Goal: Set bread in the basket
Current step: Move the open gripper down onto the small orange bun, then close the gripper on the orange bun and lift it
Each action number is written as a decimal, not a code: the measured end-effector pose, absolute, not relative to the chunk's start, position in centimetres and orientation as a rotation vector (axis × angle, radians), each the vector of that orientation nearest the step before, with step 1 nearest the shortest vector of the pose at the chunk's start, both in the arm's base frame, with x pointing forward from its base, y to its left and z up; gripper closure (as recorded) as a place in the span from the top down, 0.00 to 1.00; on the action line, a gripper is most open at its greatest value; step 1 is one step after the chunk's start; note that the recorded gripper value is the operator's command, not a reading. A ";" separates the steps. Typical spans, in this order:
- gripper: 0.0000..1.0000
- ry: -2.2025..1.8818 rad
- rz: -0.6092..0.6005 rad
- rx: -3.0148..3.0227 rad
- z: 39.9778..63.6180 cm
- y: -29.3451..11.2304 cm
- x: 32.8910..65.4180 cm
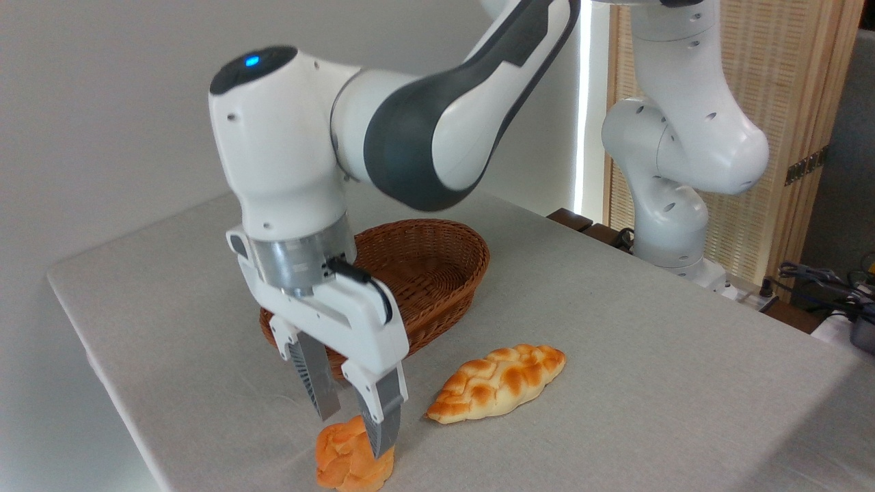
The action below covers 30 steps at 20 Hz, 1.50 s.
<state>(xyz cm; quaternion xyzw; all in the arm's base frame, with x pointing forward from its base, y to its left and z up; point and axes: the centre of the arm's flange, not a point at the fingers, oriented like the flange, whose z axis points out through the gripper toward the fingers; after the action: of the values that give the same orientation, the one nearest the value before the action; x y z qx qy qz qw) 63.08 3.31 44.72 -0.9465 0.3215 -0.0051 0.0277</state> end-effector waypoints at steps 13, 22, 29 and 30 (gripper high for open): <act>0.17 1.007 0.014 -2.925 41.5 2.9 63.9; 0.16 1.019 0.017 -2.925 41.3 2.5 63.9; 0.16 1.011 -0.036 -2.958 42.5 2.4 64.3; 0.17 0.991 -0.053 -2.999 43.0 2.6 64.3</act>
<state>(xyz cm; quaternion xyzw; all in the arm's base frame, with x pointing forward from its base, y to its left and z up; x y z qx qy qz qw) 64.34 2.58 43.01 -0.9494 0.3135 -0.0167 -0.0088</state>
